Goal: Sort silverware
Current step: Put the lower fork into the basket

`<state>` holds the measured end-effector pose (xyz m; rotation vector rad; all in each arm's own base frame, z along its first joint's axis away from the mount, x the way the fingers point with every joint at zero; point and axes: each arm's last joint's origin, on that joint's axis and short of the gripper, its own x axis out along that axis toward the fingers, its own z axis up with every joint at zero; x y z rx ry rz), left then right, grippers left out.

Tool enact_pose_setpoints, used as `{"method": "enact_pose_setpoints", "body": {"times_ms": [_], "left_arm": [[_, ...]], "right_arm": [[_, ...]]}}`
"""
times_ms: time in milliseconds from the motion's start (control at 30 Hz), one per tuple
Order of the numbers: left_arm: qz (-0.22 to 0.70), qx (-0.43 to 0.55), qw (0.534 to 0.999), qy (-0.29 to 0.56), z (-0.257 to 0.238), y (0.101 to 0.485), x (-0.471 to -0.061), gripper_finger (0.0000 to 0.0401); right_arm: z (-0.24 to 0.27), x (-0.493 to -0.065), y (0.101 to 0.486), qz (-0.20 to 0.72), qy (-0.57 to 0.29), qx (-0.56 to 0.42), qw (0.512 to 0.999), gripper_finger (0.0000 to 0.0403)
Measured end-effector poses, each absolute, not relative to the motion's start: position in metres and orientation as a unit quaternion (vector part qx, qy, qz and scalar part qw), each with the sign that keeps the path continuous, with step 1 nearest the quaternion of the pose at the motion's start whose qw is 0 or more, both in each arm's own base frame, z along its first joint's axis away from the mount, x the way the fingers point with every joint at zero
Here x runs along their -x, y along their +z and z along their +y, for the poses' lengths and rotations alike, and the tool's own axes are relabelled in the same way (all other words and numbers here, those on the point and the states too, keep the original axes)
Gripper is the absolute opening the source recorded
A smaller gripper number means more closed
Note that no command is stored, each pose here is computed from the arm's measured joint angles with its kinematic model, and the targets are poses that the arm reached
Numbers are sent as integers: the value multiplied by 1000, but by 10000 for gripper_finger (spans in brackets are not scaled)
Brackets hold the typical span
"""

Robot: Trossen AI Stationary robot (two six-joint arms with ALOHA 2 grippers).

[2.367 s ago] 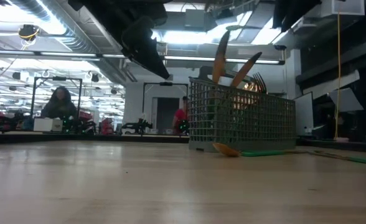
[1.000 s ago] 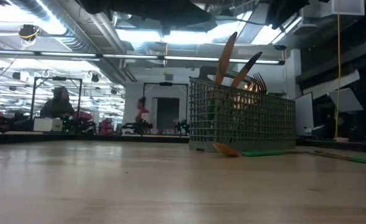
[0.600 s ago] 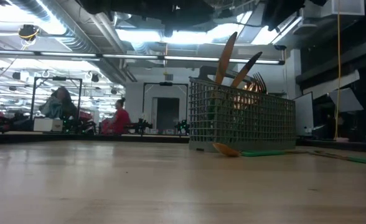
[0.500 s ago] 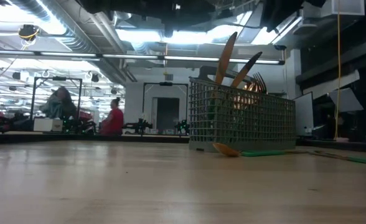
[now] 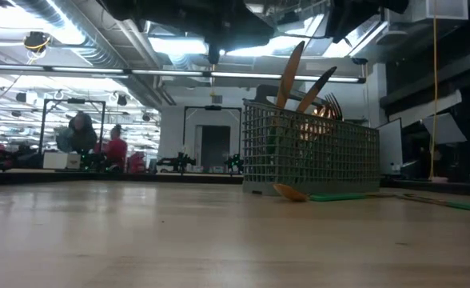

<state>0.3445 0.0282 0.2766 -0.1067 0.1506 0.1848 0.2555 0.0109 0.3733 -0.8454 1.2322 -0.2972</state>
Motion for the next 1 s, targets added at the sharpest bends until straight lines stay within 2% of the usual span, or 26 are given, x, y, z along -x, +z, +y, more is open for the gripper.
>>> {"method": "enact_pose_setpoints", "body": {"times_ms": [267, 533, 1000], "left_arm": [[77, 37, 992, 91, 28, 276, -345, 92], [79, 6, 993, 89, 28, 277, -345, 13], [81, -8, 993, 91, 28, 277, -344, 2]], "right_arm": [[11, -257, 373, 554, -136, 382, 727, 124], [11, -257, 374, 555, -139, 386, 724, 124], [12, -260, 375, 540, -138, 368, 744, 123]]}}
